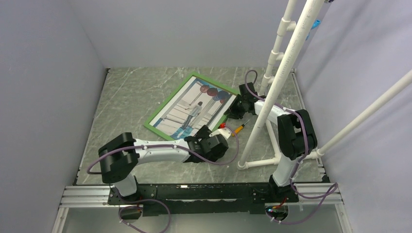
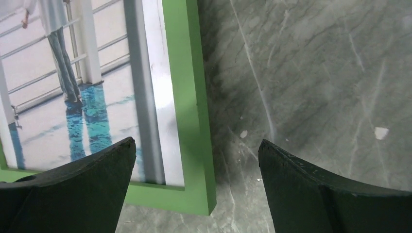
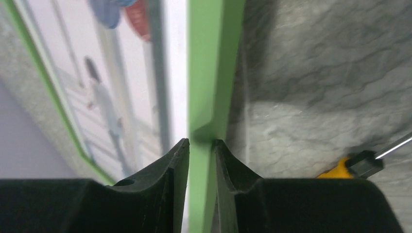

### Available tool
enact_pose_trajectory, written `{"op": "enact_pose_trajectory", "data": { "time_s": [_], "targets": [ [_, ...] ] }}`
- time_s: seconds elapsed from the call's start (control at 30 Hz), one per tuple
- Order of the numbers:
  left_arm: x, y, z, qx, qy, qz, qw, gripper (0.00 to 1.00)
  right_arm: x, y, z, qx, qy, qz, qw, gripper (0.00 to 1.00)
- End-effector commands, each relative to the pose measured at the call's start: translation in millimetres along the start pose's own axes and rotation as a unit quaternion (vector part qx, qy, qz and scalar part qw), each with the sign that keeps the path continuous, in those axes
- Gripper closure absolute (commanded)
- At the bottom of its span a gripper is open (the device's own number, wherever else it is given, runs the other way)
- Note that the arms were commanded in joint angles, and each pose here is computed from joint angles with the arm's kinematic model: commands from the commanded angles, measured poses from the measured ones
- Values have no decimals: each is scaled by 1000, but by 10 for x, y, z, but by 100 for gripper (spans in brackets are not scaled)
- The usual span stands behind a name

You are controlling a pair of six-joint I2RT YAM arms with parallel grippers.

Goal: Take the photo out of the frame

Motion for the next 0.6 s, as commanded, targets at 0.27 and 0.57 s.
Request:
{"op": "enact_pose_trajectory", "data": {
  "time_s": [0.27, 0.57],
  "targets": [
    [31, 152, 34, 182, 118, -11, 976, 1, 77, -322, 402, 98, 11, -5, 995, 100],
    [14, -369, 120, 1, -13, -52, 999, 1, 141, -94, 149, 37, -117, -9, 992, 41]
  ]
}}
Point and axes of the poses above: each gripper's point midway between its finger pads, its own y axis out along the fingers, its own z axis along the line the jaws close on, x = y × z, the point moved 7 cm from there along -y, back along the fingers, and after that the axes turned 4 degrees about -y, right-handed, at the moved point
